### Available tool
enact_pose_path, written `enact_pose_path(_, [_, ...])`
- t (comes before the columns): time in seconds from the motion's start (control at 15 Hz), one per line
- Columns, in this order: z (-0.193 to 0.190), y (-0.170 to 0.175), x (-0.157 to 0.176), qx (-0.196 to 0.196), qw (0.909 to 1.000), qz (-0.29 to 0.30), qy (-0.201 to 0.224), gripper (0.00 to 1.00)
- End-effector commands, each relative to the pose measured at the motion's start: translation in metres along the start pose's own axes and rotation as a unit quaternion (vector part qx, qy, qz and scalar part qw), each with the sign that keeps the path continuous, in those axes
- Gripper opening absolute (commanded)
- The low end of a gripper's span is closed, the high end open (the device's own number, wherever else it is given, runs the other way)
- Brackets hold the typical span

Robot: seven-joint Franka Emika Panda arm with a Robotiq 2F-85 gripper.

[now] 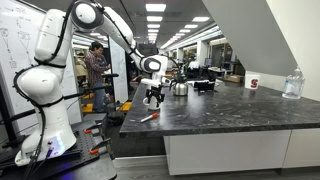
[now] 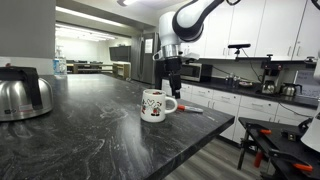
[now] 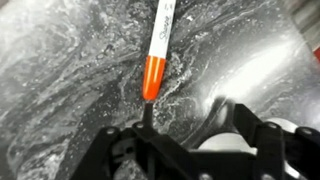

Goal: Put the marker in the cup, then move the cup to the left and remove the marker from the cup

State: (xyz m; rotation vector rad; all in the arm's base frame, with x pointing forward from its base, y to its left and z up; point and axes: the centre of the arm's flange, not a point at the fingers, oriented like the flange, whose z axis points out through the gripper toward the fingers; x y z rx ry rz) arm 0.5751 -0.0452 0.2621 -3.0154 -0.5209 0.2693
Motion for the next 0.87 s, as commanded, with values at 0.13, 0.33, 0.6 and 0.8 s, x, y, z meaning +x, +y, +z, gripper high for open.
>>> enact_pose_path(0.13, [-0.061, -0.043, -0.019, -0.046, 0.9970, -0.034, 0.052, 1.00])
enact_pose_path(0.33, [-0.092, -0.058, -0.024, -0.066, 0.9945, -0.050, 0.065, 1.00])
enact_pose_path(0.6, [-0.117, -0.066, -0.031, -0.096, 0.9893, -0.074, 0.080, 1.00])
enact_pose_path(0.8, [-0.124, -0.069, -0.037, -0.102, 0.9859, -0.093, 0.094, 1.00])
